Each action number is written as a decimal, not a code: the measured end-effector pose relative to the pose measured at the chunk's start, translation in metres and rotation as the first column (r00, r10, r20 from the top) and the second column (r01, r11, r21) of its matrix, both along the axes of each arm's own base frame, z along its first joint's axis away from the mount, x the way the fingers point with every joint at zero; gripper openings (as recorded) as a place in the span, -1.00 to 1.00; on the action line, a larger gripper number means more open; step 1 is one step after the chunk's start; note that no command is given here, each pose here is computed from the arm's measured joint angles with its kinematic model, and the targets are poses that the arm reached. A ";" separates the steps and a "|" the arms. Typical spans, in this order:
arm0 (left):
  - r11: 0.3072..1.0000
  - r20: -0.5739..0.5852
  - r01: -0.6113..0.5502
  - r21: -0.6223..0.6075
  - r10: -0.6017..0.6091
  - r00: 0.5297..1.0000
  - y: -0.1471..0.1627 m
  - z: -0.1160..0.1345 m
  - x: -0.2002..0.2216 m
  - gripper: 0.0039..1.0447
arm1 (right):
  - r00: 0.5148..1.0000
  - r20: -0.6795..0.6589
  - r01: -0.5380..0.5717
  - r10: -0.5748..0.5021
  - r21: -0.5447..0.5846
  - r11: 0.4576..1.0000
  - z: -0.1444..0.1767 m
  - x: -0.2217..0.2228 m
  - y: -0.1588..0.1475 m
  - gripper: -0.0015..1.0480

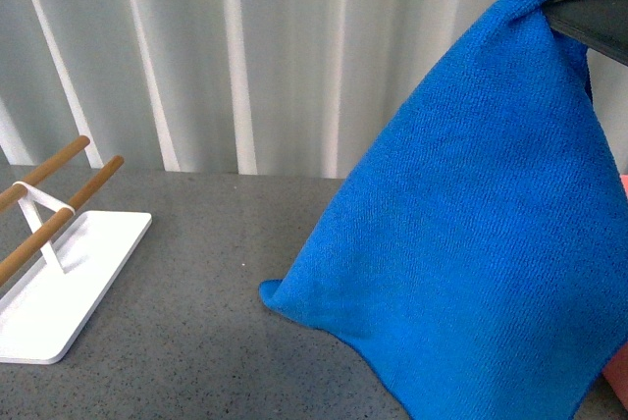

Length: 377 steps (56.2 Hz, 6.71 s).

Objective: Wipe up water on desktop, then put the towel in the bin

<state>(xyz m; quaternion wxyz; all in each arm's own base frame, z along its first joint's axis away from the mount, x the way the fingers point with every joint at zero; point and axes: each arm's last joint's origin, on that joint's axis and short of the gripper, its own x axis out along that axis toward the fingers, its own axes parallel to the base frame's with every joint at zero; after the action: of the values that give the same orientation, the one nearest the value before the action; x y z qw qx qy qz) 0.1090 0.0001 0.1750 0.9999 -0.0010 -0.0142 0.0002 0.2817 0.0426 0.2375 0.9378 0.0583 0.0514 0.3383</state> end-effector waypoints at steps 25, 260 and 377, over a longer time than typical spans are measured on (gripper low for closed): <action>1.000 -0.006 0.000 0.000 0.000 1.000 0.000 -0.003 -0.013 -0.81 | 0.998 -0.056 0.036 -0.037 -0.018 0.999 -0.006 0.009 0.007 -0.93; 1.000 -0.007 0.000 0.000 0.000 1.000 0.000 -0.003 -0.013 0.88 | 0.958 0.186 0.281 -0.220 -0.438 0.854 0.146 0.116 -0.073 -0.93; 1.000 -0.006 0.000 0.000 0.000 1.000 0.000 -0.003 -0.013 0.88 | 0.672 -0.485 0.191 -0.560 -0.616 0.764 -0.085 0.094 -0.181 0.56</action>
<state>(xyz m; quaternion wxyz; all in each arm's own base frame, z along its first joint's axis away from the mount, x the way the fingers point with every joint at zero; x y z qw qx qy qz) 0.0963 0.0000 0.1718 0.9999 -0.0010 -0.0110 0.0002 0.3754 -0.1381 0.1529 0.8904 -0.0732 0.4451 0.0605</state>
